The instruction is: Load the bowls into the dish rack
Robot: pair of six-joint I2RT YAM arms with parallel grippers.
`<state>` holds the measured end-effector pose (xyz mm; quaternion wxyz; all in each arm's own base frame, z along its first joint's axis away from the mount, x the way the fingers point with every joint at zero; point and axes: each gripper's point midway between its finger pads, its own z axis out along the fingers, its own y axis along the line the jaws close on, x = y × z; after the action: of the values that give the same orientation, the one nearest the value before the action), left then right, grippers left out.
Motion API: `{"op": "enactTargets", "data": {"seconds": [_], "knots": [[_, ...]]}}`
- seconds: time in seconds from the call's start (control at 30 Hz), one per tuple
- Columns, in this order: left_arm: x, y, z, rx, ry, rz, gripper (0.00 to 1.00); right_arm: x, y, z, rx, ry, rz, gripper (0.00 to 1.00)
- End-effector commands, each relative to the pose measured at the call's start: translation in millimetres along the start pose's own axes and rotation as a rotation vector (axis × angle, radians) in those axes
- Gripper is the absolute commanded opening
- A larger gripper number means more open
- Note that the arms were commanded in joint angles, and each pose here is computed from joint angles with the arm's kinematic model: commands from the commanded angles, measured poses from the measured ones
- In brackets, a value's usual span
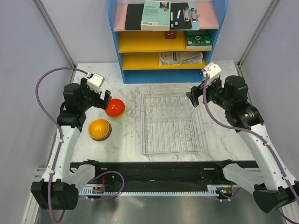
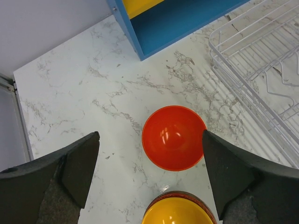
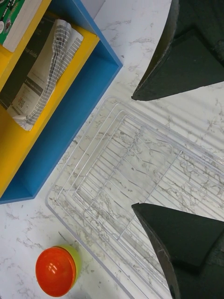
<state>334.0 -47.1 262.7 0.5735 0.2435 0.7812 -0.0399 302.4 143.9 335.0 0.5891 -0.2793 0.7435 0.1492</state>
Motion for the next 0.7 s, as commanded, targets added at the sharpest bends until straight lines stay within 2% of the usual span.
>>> {"op": "enactTargets", "data": {"seconds": [0.0, 0.23, 0.53, 0.67], "knots": [[-2.8, -2.3, 0.5, 0.018, -0.028, 0.024, 0.97, -29.5, -8.4, -8.4, 0.053, -0.089, -0.011, 0.98], [1.9, -3.4, 5.3, 0.031, -0.013, 0.019, 0.97, -12.3, -6.4, 1.6, 0.014, -0.048, -0.110, 0.97], [11.8, -0.7, 12.9, 0.027, 0.023, 0.015, 0.97, -4.7, -16.4, 8.7, 0.057, -0.016, -0.124, 0.98], [29.2, 13.6, 22.5, -0.034, 0.100, 0.013, 0.98, -2.7, -17.8, 8.8, 0.062, -0.010, -0.129, 0.98]]}}
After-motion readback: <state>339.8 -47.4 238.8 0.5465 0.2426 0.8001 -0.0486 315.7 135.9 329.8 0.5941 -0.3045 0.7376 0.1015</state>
